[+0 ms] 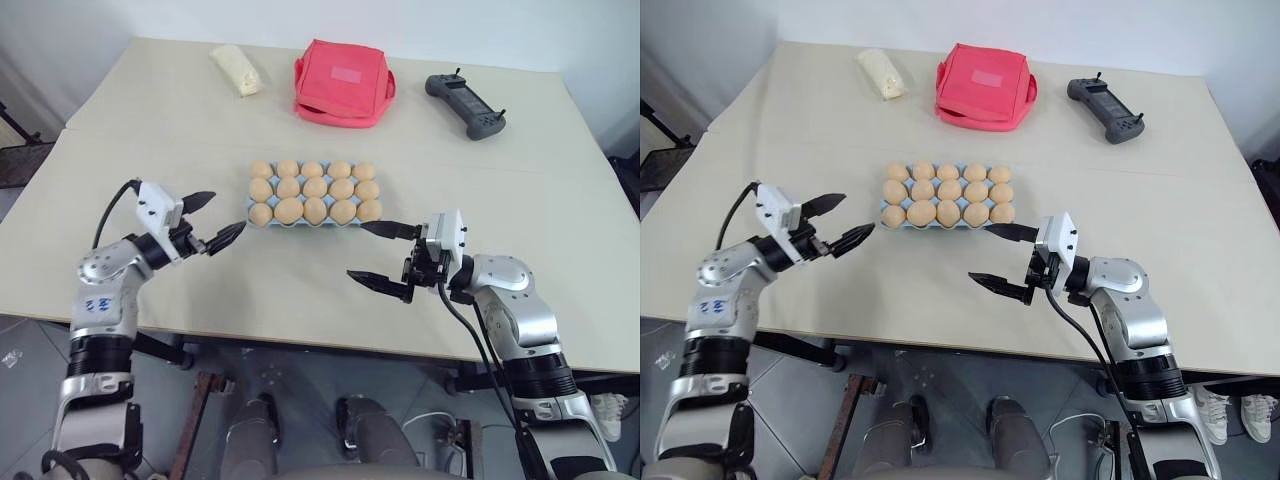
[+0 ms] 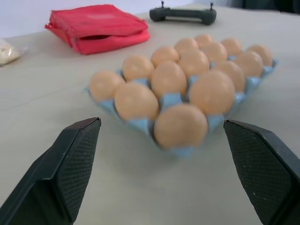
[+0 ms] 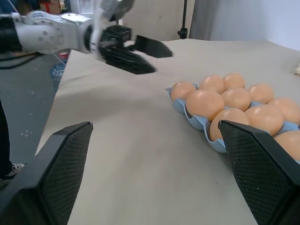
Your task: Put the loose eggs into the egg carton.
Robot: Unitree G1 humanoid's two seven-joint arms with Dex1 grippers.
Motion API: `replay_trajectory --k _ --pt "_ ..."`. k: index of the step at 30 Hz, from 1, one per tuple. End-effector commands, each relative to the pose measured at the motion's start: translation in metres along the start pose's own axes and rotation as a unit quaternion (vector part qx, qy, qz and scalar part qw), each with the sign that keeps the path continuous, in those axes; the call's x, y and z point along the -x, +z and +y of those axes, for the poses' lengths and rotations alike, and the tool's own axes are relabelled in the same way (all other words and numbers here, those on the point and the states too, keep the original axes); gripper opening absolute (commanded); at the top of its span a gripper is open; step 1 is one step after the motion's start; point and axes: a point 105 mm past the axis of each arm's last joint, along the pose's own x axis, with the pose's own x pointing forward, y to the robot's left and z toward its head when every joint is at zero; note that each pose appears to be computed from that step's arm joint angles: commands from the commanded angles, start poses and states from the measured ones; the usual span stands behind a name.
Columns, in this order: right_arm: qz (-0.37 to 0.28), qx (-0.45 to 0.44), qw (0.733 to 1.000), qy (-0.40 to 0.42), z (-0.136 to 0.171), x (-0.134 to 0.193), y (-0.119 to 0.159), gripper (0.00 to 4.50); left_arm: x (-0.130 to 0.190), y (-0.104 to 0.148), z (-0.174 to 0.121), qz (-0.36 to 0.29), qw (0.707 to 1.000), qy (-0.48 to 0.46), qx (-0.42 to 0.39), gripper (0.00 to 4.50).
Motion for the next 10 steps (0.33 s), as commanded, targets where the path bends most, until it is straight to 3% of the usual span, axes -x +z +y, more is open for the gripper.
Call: replay_trajectory --k 1,10 --pt "0.003 0.014 1.000 -0.001 -0.004 0.009 0.005 4.50 0.019 0.005 -0.001 0.016 0.999 -0.012 -0.032 4.48" --pt "0.025 0.015 0.999 -0.034 -0.016 0.025 0.000 4.50 0.029 0.006 0.002 0.035 0.998 -0.004 -0.045 4.48"
